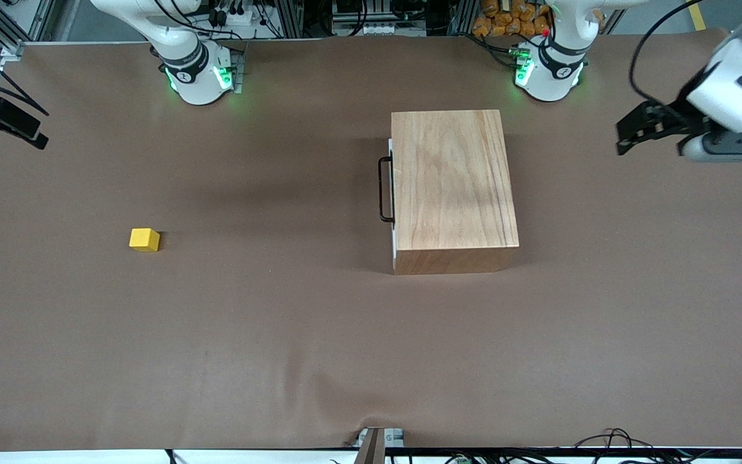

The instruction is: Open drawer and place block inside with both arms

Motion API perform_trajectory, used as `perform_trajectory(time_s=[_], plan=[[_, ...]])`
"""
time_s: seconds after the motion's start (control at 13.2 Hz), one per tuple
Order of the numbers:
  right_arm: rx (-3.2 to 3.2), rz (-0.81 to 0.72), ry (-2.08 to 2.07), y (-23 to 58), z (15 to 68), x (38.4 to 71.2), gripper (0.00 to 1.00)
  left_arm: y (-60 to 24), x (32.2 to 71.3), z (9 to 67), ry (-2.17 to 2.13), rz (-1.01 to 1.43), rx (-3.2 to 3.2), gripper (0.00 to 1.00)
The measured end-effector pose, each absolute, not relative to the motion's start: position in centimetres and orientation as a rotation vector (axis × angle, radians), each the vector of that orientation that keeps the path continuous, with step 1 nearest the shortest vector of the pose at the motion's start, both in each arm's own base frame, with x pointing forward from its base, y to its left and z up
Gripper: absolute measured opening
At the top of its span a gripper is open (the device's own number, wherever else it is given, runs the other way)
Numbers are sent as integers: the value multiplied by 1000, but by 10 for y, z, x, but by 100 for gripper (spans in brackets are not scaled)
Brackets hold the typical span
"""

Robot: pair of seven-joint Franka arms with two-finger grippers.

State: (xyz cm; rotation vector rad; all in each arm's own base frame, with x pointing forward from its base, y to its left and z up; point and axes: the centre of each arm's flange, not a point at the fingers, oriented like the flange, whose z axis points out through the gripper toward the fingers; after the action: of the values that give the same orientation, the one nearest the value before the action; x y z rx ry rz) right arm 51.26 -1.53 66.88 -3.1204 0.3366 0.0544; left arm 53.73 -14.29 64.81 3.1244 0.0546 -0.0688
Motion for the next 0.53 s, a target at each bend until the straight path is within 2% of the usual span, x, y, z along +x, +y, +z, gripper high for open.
perform_trajectory(time_s=[0.53], plan=[[-3118, 55, 350, -20, 669, 512, 100, -327, 527, 594, 221, -131, 3130, 100]])
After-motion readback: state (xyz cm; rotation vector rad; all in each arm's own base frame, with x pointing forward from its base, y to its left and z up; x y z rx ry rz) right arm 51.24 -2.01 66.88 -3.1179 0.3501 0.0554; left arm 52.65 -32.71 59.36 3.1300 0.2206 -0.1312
